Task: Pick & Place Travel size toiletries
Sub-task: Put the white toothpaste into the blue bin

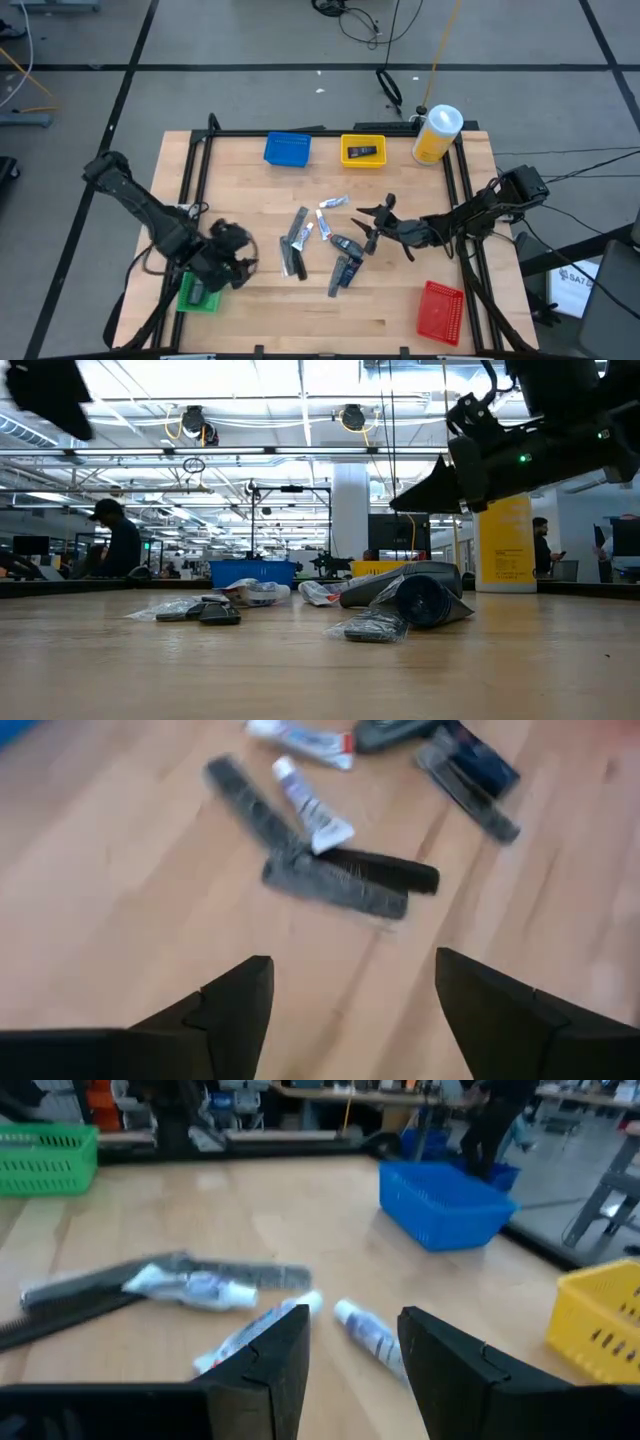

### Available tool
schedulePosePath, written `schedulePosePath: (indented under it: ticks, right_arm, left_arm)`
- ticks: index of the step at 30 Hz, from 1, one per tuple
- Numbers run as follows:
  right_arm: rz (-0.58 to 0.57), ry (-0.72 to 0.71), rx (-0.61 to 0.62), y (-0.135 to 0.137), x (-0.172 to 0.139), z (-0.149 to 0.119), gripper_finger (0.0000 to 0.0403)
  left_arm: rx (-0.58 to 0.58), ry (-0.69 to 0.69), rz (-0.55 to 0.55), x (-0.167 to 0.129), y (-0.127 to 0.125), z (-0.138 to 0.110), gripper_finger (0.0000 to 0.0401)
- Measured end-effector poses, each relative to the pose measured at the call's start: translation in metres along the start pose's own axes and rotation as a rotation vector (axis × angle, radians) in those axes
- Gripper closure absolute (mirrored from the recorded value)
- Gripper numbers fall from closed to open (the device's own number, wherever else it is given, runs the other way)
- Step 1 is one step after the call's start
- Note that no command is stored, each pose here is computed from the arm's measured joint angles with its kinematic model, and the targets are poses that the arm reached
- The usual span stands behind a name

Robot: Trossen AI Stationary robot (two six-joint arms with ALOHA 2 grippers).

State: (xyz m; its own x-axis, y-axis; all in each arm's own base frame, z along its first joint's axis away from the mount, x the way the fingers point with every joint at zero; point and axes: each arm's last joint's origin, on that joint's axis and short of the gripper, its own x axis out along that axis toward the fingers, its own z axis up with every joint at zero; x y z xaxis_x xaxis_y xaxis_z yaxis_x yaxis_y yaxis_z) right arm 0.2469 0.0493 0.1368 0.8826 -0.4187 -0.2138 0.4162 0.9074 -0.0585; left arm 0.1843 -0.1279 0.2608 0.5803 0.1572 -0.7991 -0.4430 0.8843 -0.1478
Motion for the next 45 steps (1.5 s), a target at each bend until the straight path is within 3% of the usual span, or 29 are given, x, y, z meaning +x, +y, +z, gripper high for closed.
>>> schedulePosePath:
  ticks: [5, 8, 12, 15, 19, 23, 32, 45]
  right_arm:
    - [0.078, 0.059, 0.031, 0.003, -0.001, -0.006, 0.0257]
    - [0.112, 0.067, 0.041, 0.007, -0.005, -0.007, 0.0257]
    - [0.146, 0.07, 0.044, 0.014, -0.01, -0.008, 0.0257]
    - [0.168, 0.072, 0.05, 0.019, -0.014, -0.009, 0.0257]
    - [0.187, 0.077, 0.057, 0.023, -0.018, -0.01, 0.0257]
    - [0.171, 0.08, 0.045, 0.024, -0.02, -0.011, 0.0257]
    - [0.137, 0.087, 0.03, 0.023, -0.02, -0.013, 0.0257]
    - [0.139, 0.097, 0.021, 0.023, -0.02, -0.014, 0.0257]
  left_arm:
    - [0.234, -0.108, 0.008, 0.05, 0.009, 0.024, 0.0147]
    - [0.305, -0.158, 0.053, 0.076, 0.024, 0.038, 0.0147]
    - [0.253, -0.125, 0.057, 0.11, 0.047, 0.053, 0.0133]
    - [0.175, -0.073, -0.017, 0.131, 0.057, 0.062, 0.0117]
    - [0.161, 0.013, -0.136, 0.158, 0.057, 0.06, 0.0106]
    - [0.169, 0.053, -0.132, 0.178, 0.051, 0.05, 0.0115]
    - [0.184, 0.046, -0.072, 0.194, 0.049, 0.042, 0.0203]
    - [0.311, -0.002, -0.032, 0.19, 0.054, 0.049, 0.0386]
